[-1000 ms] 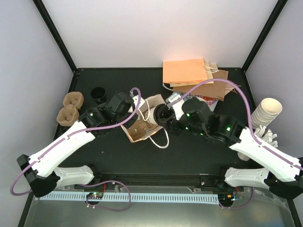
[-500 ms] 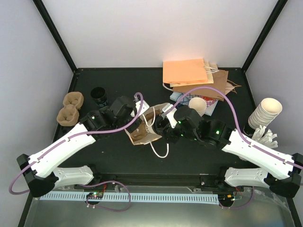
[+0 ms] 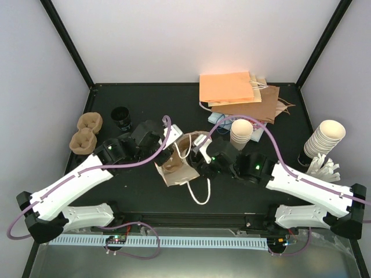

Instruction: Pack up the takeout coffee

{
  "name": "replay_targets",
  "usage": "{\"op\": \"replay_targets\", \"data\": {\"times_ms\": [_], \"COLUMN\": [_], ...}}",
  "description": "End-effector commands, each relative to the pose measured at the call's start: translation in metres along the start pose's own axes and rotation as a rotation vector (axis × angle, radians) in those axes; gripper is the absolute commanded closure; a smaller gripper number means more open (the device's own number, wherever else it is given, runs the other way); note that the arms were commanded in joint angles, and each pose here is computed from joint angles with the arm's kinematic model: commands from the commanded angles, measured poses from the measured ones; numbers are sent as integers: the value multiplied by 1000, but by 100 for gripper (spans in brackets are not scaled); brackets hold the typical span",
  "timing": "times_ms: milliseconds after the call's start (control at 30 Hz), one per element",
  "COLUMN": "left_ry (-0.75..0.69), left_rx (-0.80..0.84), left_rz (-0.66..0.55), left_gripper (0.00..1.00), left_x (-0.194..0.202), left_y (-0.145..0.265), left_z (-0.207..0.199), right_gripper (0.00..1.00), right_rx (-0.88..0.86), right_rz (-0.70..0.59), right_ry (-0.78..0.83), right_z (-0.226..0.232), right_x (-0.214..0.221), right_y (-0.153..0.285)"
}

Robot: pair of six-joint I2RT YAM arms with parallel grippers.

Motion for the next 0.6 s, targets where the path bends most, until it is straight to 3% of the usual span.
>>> {"op": "replay_targets", "data": {"times_ms": [0,400,567], "left_ry": [-35,-93,-61], "left_rx": [32,183,255], "left_rz": [-90,-44,-34], "left_gripper": [98,95,83], "left_x": [-14,-3,5], "left_y": [18,23,31], "left_z": [-3,-20,-24], "right_gripper": [25,21,20], "right_rx": [93,149,156], "right_rz": [-43,-85,-91], "right_ry": [117,472,548], "right_z": [9,60,74], "right_x": [5,39,51], "right_y": [-4,-24,-34]}}
Point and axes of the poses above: each gripper's point midway between its finger pads, its own y axis back along the fingers, its own z axis along the line the jaws close on, x = y × z, the point moved 8 cm from there along y, back along the fingers, and after that the axes turned 10 degrees about y, right-handed, at the moved point
